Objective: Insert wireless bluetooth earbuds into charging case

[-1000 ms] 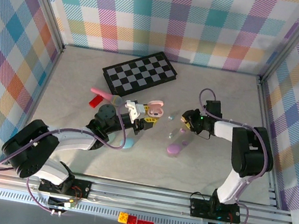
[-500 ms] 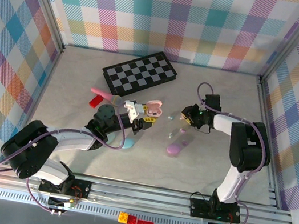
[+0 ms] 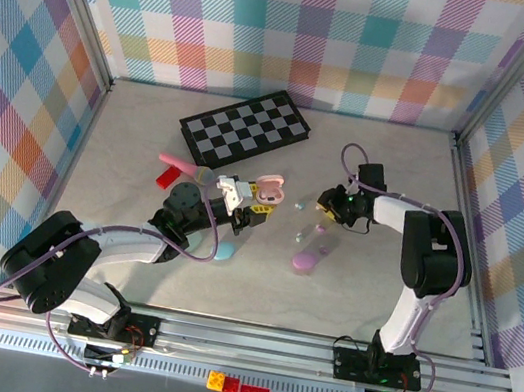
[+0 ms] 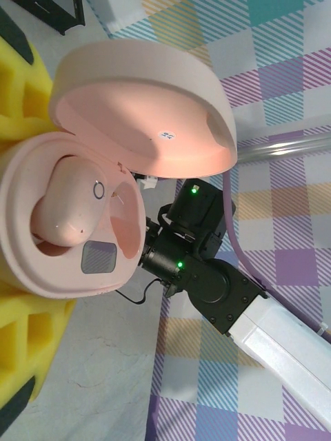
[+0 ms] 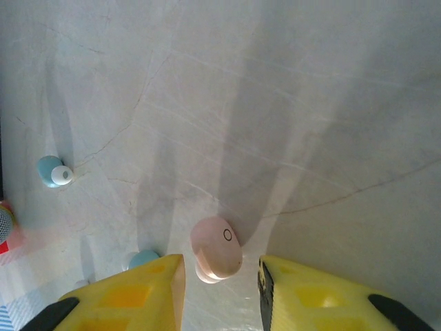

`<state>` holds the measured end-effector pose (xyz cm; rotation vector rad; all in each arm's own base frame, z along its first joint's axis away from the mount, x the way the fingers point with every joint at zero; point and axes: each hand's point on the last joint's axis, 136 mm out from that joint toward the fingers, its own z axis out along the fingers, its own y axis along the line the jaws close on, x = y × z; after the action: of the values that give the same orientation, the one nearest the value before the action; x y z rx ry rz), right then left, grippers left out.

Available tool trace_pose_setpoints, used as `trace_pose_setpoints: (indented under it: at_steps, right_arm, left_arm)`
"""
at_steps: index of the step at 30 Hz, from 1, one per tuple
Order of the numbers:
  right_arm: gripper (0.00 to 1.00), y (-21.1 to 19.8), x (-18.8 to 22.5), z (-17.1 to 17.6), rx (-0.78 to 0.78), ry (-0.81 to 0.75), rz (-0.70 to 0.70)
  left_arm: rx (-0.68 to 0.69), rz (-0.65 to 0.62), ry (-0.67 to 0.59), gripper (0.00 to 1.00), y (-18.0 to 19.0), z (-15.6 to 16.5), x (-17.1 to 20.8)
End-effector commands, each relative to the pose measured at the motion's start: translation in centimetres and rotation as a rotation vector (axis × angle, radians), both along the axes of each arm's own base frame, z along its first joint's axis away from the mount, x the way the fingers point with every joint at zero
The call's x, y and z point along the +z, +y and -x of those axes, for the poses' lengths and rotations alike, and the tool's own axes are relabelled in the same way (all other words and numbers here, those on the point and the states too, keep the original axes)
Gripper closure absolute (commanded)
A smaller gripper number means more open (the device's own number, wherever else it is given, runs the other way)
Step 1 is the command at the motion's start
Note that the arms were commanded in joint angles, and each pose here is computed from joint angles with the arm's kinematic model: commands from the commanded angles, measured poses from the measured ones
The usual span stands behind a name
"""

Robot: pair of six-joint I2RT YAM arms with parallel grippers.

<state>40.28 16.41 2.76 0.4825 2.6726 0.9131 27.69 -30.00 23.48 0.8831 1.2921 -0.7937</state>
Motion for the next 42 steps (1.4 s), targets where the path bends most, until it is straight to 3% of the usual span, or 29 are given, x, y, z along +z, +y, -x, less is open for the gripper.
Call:
trace_pose_setpoints:
  at_steps: [1, 9, 22, 42]
  right_arm:
    - [0.65, 0.3, 0.2, -0.5, 0.033, -0.011, -0.012]
    - [0.64, 0.7, -0.7, -1.0, 0.038, 0.026, -0.030]
    - [0.80, 0.6, -0.5, -0.2, 0.077, 0.053, -0.009]
    - [0.79, 2.5, 1.4, 2.9, 0.215, 0.021, 0.041]
  left_arm:
    - [-0.007, 0.023, -0.033, 0.66, 0.3, 0.2, 1.0]
    - [-0.007, 0.025, -0.038, 0.66, 0.3, 0.3, 1.1]
    - [-0.003, 0.024, -0.037, 0.66, 0.4, 0.2, 0.9]
    - [-0.001, 0.026, -0.036, 0.66, 0.4, 0.1, 1.0]
